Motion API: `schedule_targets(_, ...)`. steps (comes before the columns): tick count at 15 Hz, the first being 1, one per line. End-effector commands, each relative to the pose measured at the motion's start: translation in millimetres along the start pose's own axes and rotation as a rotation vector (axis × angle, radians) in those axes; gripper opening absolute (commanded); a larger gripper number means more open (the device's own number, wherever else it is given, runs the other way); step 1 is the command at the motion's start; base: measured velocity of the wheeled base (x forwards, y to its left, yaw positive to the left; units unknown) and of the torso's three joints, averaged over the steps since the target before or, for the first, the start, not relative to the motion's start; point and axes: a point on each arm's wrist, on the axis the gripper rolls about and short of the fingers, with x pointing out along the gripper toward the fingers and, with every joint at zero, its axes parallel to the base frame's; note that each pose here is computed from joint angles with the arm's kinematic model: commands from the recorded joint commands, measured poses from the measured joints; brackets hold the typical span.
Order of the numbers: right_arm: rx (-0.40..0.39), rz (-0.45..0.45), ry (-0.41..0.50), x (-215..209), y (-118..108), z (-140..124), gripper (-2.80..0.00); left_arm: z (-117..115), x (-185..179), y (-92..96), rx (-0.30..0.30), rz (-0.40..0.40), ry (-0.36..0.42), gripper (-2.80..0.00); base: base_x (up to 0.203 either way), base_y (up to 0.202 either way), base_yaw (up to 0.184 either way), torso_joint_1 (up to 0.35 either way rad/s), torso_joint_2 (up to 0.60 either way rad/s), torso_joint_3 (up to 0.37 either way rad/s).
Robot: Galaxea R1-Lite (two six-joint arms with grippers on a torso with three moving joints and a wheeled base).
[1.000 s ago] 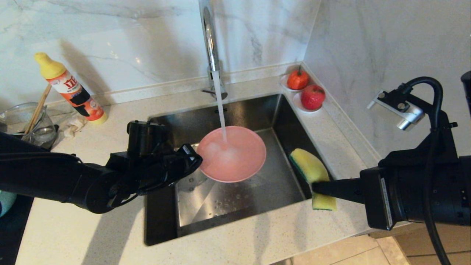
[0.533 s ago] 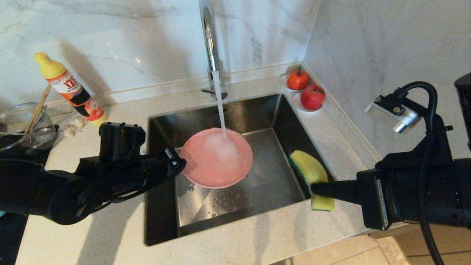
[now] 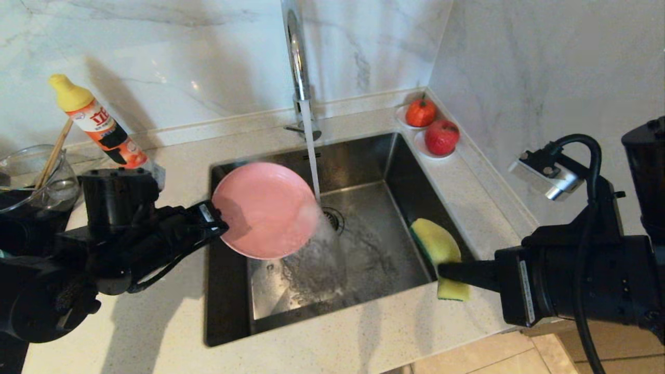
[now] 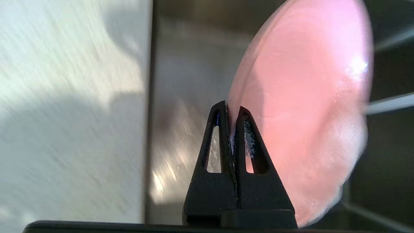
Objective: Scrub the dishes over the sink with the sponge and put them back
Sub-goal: Rinse the plate
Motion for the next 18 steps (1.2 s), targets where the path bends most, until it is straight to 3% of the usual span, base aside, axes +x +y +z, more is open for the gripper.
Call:
schedule_targets(1, 0.007, -0.018, 0.008, 1.7, -4.2, -2.1, -2.80, 9.8, -12.4, -1.1, 0.081, -0.006, -0.115, -2.80, 0.000, 0.000, 0.000, 0.000, 0.00, 0.000)
schedule_targets(4, 0.010, -0.026, 0.013, 1.9, -6.4, -3.8, -2.80, 32.9, -35.5, -5.8, 0.259, 0.012, -0.369, -2.80, 0.000, 0.000, 0.000, 0.000, 0.00, 0.000)
schedule_targets(6, 0.008, -0.027, 0.019, 3.5, -6.5, -4.5, -2.80, 33.9, -42.7, -4.7, 0.350, 0.021, -0.441, -2.80, 0.000, 0.000, 0.000, 0.000, 0.00, 0.000)
schedule_targets(11, 0.010, -0.035, 0.031, 8.2, -7.6, -5.4, -2.80, 28.8, -42.3, -2.2, 0.425, 0.020, -0.532, -2.80, 0.000, 0.000, 0.000, 0.000, 0.00, 0.000)
schedule_targets(12, 0.010, -0.038, 0.035, 9.8, -7.8, -5.7, -2.80, 31.6, -43.3, -3.7, 0.436, 0.013, -0.592, -2.80, 0.000, 0.000, 0.000, 0.000, 0.00, 0.000)
schedule_targets(15, 0.010, -0.041, 0.045, 13.3, -8.2, -6.5, -2.80, 33.5, -46.7, -7.5, 0.566, 0.017, -0.671, -2.80, 0.000, 0.000, 0.000, 0.000, 0.00, 0.000)
schedule_targets(18, 0.010, -0.041, 0.041, 17.7, -7.8, -5.7, -2.80, 39.3, -47.8, -11.1, 0.563, -0.007, -0.698, -2.80, 0.000, 0.000, 0.000, 0.000, 0.00, 0.000)
